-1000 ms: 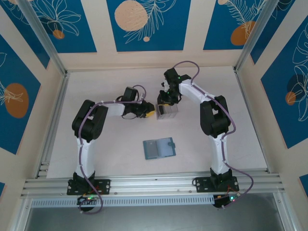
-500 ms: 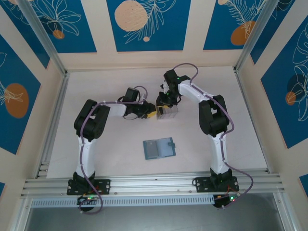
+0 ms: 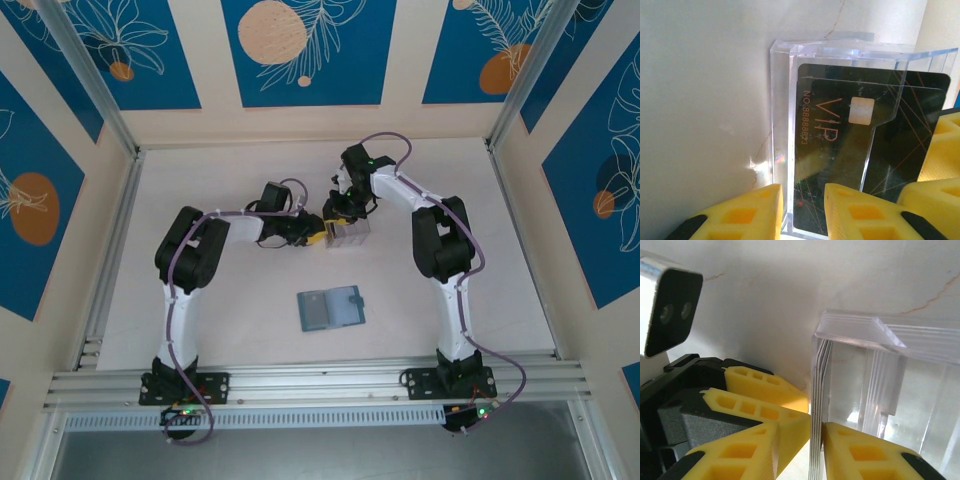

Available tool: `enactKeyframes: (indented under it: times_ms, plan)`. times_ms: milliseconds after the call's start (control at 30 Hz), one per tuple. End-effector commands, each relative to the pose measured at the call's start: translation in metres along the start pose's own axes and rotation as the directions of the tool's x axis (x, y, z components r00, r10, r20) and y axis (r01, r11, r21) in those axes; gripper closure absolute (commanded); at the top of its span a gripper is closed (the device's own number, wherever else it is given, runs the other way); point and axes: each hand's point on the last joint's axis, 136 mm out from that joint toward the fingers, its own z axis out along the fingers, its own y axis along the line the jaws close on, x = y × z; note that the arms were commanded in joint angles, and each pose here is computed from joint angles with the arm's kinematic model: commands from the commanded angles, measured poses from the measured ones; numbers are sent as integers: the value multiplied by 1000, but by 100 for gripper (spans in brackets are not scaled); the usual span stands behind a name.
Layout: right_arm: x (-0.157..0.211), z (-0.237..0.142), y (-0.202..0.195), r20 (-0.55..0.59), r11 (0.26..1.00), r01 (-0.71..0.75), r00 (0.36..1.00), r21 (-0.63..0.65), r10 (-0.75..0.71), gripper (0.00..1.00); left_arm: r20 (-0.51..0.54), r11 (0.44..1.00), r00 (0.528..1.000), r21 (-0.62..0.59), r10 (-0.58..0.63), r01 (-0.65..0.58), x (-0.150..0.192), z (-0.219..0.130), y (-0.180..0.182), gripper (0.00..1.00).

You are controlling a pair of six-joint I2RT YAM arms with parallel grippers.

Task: Put the credit cards into the card holder
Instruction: Pick up the credit card from the storage box.

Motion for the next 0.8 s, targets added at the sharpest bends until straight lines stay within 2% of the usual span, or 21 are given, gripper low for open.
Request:
enactKeyframes:
  times_ms: [0, 767]
  plan:
    - [0, -16, 15, 8, 998, 17, 1000, -58, -16, 70, -26, 1000, 1000, 7, 0, 0, 6, 10, 2, 72]
    - [-1, -35, 18, 31, 998, 20, 999, -63, -18, 73, -24, 1000, 1000, -5, 2, -2, 7, 10, 5, 73]
